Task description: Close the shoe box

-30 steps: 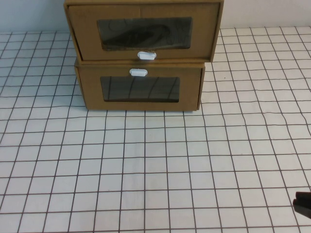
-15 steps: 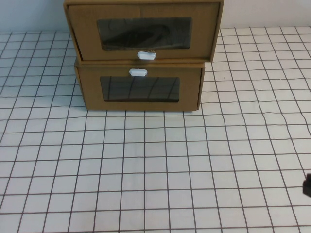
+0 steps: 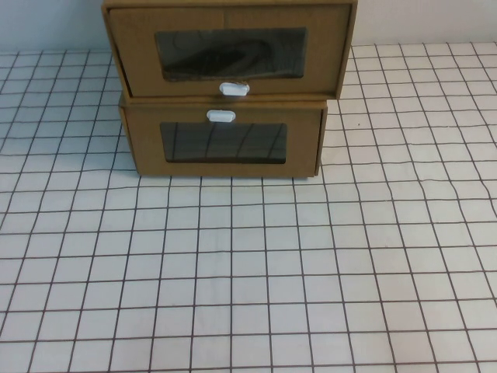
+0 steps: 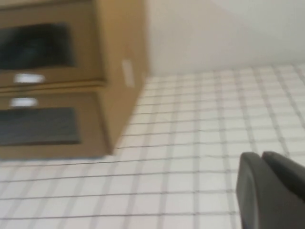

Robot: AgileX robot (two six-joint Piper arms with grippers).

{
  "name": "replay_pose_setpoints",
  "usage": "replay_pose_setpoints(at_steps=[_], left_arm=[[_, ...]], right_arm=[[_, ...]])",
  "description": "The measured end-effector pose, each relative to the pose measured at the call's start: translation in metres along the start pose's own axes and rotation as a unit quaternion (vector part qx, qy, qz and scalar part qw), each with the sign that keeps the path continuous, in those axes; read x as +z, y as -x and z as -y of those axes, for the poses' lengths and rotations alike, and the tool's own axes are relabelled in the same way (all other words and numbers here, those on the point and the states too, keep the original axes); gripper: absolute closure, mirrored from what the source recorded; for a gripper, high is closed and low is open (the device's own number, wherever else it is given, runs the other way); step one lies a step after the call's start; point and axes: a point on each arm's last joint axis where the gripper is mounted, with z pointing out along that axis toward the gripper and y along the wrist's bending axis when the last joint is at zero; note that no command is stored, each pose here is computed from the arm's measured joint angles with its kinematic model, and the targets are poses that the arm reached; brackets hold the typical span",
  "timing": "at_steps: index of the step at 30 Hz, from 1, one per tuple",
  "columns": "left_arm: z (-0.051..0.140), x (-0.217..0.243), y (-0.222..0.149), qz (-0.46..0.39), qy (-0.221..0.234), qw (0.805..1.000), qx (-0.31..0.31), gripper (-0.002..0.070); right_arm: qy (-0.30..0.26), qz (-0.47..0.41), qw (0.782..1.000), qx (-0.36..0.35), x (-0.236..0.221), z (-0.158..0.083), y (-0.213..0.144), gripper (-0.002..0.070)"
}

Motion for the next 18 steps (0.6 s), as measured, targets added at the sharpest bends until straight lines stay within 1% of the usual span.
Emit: replay_pose_setpoints(at_steps=[2, 4, 7, 8, 11, 18], left_arm=[[0.000, 0.000, 0.000, 0.000, 0.000, 1.000, 0.001, 0.0677], [0.000, 0.000, 0.000, 0.000, 0.001, 1.000, 0.002, 0.0677], [0.000, 0.000, 0.000, 0.000, 0.001, 1.000, 0.002, 0.0677], [0.000, 0.000, 0.000, 0.001, 0.001, 1.000, 0.001, 0.0677], [0.000, 0.000, 0.000, 0.001, 0.001, 1.000, 0.001, 0.0677], [0.000, 0.000, 0.000, 0.001, 0.001, 1.000, 0.001, 0.0677]], right_arm=[[-0.046, 0.004, 0.999, 0.020, 0.002, 0.011, -0.023, 0.0689], [-0.072, 0.004, 0.997, 0.036, 0.005, 0.019, -0.045, 0.0689], [-0.091, -0.029, 0.994, 0.044, 0.013, 0.029, -0.080, 0.0689], [-0.094, -0.038, 0.994, 0.044, 0.014, 0.031, -0.085, 0.0689], [-0.104, -0.066, 0.992, 0.030, 0.013, 0.033, -0.093, 0.0689], [-0.118, -0.064, 0.990, -0.032, 0.013, 0.036, -0.091, 0.0689]])
